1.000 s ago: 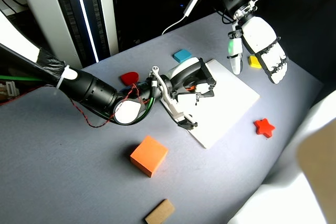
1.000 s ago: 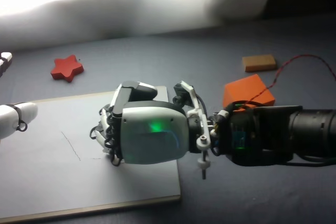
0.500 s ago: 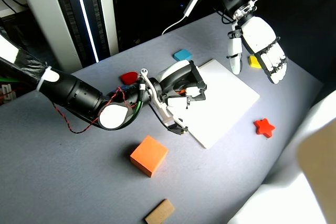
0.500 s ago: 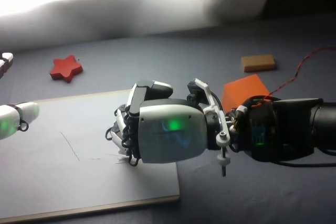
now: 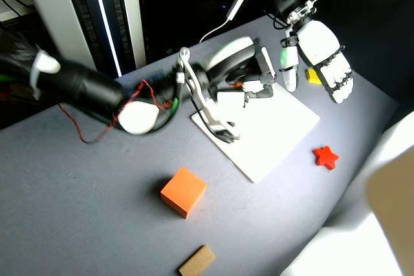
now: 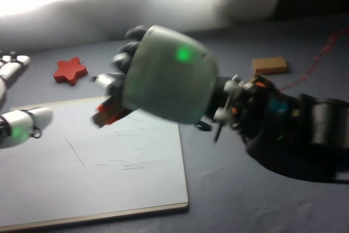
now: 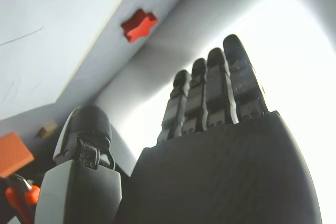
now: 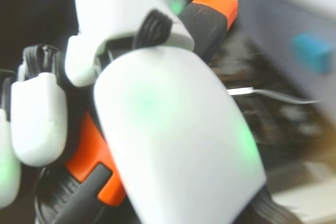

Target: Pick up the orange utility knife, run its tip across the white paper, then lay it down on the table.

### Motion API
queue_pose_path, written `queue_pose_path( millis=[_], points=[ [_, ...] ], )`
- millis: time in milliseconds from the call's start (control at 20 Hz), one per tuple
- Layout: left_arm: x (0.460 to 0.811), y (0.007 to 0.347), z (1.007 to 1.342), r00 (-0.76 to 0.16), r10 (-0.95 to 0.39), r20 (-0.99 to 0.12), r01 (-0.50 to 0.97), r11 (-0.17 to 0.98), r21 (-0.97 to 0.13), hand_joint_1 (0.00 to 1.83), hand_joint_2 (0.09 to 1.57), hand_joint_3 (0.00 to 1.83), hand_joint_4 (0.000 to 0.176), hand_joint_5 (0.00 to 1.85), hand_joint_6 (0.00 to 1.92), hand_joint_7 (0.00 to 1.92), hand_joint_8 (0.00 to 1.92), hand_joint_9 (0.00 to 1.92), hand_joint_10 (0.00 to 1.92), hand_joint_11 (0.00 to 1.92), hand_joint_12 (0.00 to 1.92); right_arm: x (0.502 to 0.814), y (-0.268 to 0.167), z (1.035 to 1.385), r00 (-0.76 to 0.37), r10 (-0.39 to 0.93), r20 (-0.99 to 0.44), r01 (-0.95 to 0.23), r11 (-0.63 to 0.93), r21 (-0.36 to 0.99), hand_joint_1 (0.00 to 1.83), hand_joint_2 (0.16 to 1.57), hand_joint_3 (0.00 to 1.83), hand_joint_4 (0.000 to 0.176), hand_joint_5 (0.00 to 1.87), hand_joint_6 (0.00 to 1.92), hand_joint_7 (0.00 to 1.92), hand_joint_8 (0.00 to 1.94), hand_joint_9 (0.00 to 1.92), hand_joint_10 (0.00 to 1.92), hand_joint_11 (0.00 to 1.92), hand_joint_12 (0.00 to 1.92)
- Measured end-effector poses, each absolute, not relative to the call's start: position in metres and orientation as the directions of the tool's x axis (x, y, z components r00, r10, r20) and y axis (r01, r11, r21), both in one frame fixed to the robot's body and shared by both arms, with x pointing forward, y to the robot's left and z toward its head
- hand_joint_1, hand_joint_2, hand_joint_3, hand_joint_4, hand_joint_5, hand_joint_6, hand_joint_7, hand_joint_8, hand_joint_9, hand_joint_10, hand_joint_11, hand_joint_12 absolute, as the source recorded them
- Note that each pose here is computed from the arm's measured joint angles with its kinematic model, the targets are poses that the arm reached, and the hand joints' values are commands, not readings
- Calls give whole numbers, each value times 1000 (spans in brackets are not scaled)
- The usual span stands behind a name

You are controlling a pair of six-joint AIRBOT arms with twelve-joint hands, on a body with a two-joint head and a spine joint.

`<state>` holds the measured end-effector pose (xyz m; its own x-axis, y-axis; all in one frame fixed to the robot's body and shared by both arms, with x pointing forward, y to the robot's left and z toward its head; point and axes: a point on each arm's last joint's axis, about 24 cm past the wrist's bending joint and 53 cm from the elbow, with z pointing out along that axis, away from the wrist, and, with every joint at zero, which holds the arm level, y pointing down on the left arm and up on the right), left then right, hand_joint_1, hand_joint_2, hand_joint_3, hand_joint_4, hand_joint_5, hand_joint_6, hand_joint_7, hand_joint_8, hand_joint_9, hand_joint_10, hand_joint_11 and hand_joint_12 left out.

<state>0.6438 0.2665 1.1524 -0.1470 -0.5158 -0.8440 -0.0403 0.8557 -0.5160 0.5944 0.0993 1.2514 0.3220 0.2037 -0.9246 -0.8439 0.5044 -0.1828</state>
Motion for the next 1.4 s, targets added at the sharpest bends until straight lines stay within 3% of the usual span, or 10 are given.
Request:
queue_pose_path(
  millis=[200, 400, 900, 1100, 1150, 1200, 1250, 1300, 1400],
  points=[
    [635, 235, 1149, -196, -528, -826, -2, 843, -538, 87, 1304, 0, 0, 0, 0, 41, 3, 61, 2, 0, 339, 606, 66, 1218, -45, 181, -982, -800, 583, 144, 1457, 1297, 0, 176, 1293, 1921, 1538, 1941, 1668, 1921, 1724, 1921],
    [628, 207, 1147, -227, -545, -807, 28, 825, -565, 64, 1310, 2, 0, 0, 0, 42, 2, 66, 5, 0, 365, 597, 49, 1187, -288, 163, -944, -728, 603, 327, 1484, 1293, 0, 176, 1307, 1921, 1536, 1941, 1666, 1921, 1727, 1921],
    [612, 171, 1148, -260, -555, -790, 82, 803, -590, 64, 1312, 0, 0, 0, 0, 34, 2, 56, 8, 0, 382, 595, 7, 1126, -432, 96, -897, -633, 676, 377, 1500, 1275, 0, 176, 1232, 1921, 1459, 1941, 1600, 1921, 1650, 1921],
    [612, 168, 1148, -261, -557, -789, 85, 801, -593, 137, 1299, 0, 0, 17, 6, 65, 7, 86, 12, 0, 484, 598, 2, 1125, -418, 113, -901, -621, 688, 374, 1445, 1271, 0, 173, 1096, 1921, 1295, 1941, 1417, 1921, 1404, 1921],
    [612, 169, 1148, -259, -557, -789, 84, 801, -593, 125, 1302, 0, 0, 3, 0, 56, 2, 70, 4, 0, 460, 597, 1, 1122, -420, 109, -901, -620, 690, 373, 1124, 1305, 28, 0, 711, 1686, 1146, 1941, 1262, 1921, 1250, 1921],
    [612, 169, 1148, -257, -558, -789, 83, 800, -594, 111, 1305, 0, 0, 0, 0, 53, 2, 67, 2, 0, 425, 596, -1, 1119, -424, 102, -900, -619, 693, 370, 1133, 1066, 567, 0, 595, 1603, 804, 1880, 973, 1921, 953, 1921],
    [612, 170, 1148, -256, -558, -789, 83, 801, -593, 111, 1305, 0, 0, 0, 0, 53, 2, 67, 2, 0, 425, 595, -1, 1116, -424, 95, -901, -620, 694, 365, 1133, 1066, 567, 0, 595, 1603, 804, 1880, 973, 1921, 953, 1921],
    [612, 170, 1148, -255, -558, -790, 82, 801, -593, 92, 1308, 1, 0, 0, 0, 49, 0, 71, 3, 0, 421, 594, -2, 1117, -420, 91, -903, -624, 694, 360, 1142, 1111, 474, 0, 548, 1560, 740, 1793, 788, 1921, 781, 1921],
    [612, 170, 1148, -256, -559, -789, 80, 801, -593, 112, 1305, 0, 0, 0, 0, 60, 2, 82, 5, 0, 447, 595, -5, 1118, -415, 88, -906, -624, 697, 353, 1085, 1298, 119, 0, 519, 1588, 651, 1723, 508, 1921, 543, 1921]
  ],
)
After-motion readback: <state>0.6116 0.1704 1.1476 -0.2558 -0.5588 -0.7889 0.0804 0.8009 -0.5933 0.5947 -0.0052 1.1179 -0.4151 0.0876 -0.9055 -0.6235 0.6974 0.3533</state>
